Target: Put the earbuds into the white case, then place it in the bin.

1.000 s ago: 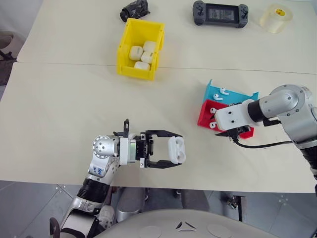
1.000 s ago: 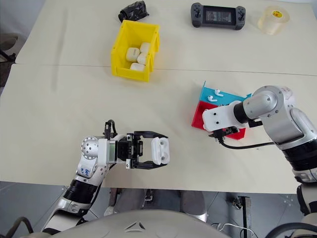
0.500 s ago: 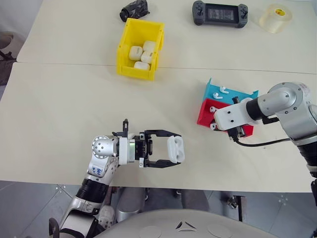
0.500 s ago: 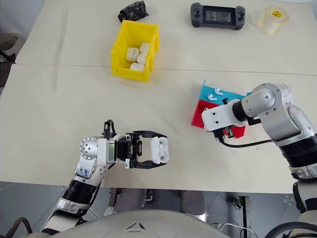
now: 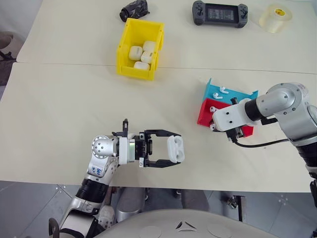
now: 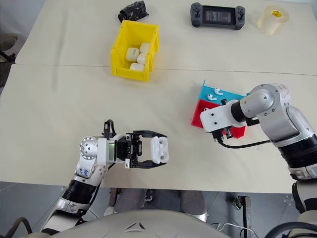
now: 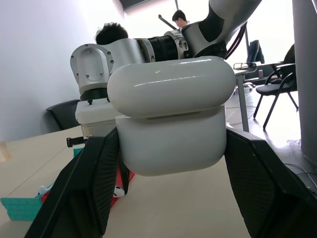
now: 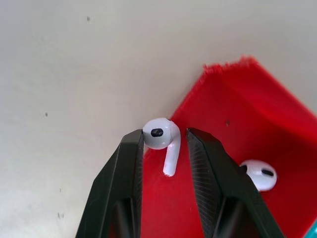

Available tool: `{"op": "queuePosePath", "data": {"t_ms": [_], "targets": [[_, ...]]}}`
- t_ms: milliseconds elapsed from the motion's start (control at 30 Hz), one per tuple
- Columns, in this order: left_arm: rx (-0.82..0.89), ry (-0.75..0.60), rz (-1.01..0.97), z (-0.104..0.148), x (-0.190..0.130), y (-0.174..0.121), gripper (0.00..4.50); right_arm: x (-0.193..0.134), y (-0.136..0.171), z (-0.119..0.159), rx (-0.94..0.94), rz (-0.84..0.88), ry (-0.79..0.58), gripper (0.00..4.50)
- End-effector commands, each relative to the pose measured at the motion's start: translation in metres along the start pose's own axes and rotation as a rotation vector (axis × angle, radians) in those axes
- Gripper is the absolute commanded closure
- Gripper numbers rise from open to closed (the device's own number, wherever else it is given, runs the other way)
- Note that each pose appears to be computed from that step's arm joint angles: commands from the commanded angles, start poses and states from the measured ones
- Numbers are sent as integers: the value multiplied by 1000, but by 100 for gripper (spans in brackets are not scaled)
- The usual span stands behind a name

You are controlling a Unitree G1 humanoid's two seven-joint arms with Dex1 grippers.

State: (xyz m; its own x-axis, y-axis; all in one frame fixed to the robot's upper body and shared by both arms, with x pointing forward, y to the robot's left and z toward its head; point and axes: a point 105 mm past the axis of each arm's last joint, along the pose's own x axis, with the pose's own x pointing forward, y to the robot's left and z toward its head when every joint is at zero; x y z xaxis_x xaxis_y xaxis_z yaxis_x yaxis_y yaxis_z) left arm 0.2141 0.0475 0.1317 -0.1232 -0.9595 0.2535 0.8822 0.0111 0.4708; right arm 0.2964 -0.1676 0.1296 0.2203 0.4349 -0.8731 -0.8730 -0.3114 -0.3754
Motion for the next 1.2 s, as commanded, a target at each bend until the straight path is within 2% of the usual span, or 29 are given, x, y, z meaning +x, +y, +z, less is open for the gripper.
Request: {"op": "queuePosePath", "data": {"t_ms": [33, 467, 1000, 1133, 1200], "targets": [[48, -17, 3, 9, 3, 4, 164, -3, 0, 6, -27, -9, -16, 313], [44, -9, 6, 9, 0, 6, 164, 3, 2, 10, -67, -3, -46, 313], [50, -6, 17, 9, 0, 8, 164, 6, 2, -2, -100, 6, -10, 313], [51, -2, 21, 9, -1, 8, 164, 7, 3, 1, -97, 11, -25, 391], [51, 0, 22, 9, -1, 8, 164, 6, 3, 4, -89, -1, -41, 391]]}}
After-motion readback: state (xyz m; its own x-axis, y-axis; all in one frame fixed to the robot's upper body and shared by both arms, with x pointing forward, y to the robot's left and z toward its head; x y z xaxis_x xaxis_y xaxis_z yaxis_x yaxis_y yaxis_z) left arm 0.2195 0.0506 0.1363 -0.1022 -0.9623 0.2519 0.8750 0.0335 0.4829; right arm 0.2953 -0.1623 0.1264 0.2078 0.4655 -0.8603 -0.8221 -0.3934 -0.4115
